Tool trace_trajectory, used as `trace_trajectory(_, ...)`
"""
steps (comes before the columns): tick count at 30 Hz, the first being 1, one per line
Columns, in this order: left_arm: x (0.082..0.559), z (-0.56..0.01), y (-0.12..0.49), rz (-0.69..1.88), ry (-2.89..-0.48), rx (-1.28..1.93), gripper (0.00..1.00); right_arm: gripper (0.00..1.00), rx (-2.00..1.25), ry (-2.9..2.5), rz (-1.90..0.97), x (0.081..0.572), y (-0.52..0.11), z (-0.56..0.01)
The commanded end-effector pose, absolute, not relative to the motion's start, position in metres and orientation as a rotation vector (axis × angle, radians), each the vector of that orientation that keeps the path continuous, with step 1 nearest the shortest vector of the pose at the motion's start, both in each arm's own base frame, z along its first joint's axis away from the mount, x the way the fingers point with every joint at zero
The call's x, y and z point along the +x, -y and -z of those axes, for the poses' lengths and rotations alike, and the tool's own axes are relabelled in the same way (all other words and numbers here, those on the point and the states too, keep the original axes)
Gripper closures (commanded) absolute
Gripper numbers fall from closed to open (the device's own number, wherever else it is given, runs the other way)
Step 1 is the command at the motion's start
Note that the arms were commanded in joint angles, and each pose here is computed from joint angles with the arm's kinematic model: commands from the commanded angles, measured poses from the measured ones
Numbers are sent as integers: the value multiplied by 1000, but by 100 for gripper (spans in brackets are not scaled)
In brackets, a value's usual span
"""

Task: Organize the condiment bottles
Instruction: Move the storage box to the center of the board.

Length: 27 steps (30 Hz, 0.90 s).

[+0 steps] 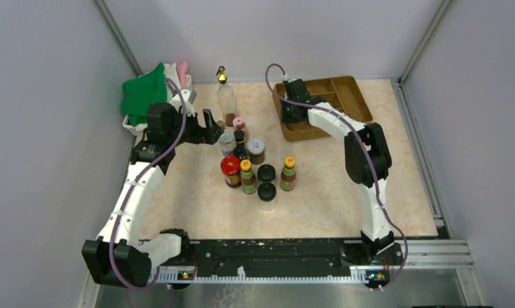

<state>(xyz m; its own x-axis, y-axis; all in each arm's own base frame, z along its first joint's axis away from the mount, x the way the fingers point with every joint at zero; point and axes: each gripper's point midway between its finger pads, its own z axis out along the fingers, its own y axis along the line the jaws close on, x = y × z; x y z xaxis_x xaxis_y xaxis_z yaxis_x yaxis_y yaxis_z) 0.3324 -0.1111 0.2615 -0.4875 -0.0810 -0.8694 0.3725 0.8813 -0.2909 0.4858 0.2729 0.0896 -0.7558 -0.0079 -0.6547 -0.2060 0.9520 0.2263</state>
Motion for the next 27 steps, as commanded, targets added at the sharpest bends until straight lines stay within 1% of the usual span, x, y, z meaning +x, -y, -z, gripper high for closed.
trace_trajectory(1,333,-278,111,538,-1953,238,1,100,-199,-2328,-429,497,-297,-110)
trace_trajectory(6,332,-278,111,537,-1951,242,1,100,-259,-2358,-353,488,-285,-99)
trace_trajectory(13,331,-279,112,538,-1948,244,1,100,-378,-2421,-203,455,-251,-75)
trace_trajectory(18,330,-279,112,547,-1948,238,1,100,-462,-2433,-248,433,-247,-66)
trace_trajectory(25,329,-283,112,547,-1942,239,1,100,-567,-2436,-206,417,-242,-65)
trace_trajectory(26,329,-282,112,548,-1944,239,1,98,-578,-2434,-192,414,-241,-67)
trace_trajectory(27,329,-282,112,549,-1945,239,1,88,-583,-2429,-182,412,-240,-69)
